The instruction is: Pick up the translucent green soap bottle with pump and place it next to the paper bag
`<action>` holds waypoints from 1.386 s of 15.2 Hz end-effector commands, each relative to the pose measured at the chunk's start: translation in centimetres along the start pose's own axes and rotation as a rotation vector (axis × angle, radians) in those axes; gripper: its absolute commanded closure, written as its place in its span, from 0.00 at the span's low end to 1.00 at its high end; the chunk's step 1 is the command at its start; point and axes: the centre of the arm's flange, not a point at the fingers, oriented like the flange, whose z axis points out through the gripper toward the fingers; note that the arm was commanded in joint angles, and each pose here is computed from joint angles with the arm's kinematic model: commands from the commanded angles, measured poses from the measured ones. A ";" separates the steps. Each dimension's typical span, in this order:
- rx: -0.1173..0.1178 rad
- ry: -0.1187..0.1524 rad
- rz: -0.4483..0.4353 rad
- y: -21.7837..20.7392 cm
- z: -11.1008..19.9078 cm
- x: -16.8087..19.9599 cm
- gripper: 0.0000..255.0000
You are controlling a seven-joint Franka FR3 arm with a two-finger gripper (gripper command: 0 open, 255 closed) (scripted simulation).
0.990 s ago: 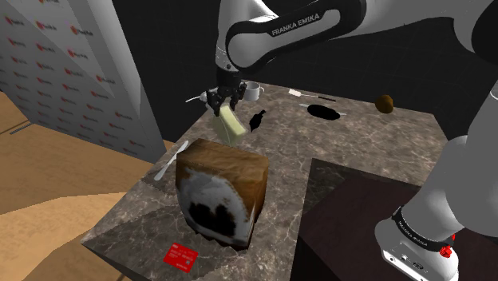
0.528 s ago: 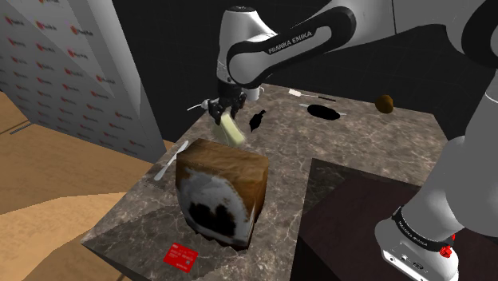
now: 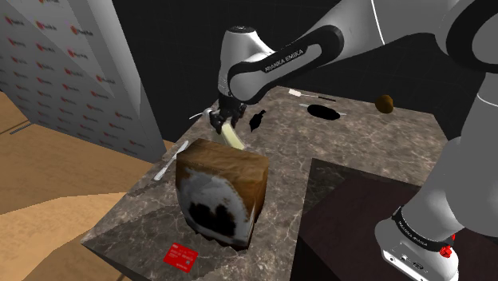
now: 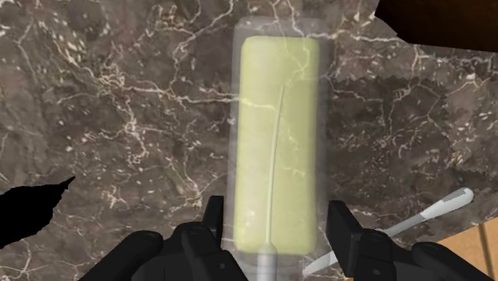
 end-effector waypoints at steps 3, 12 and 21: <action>0.000 0.001 0.000 0.1 2.1 -0.4 1.00; 0.000 0.001 0.000 0.3 3.8 -0.7 1.00; 0.000 0.001 0.000 0.3 2.5 -0.7 0.00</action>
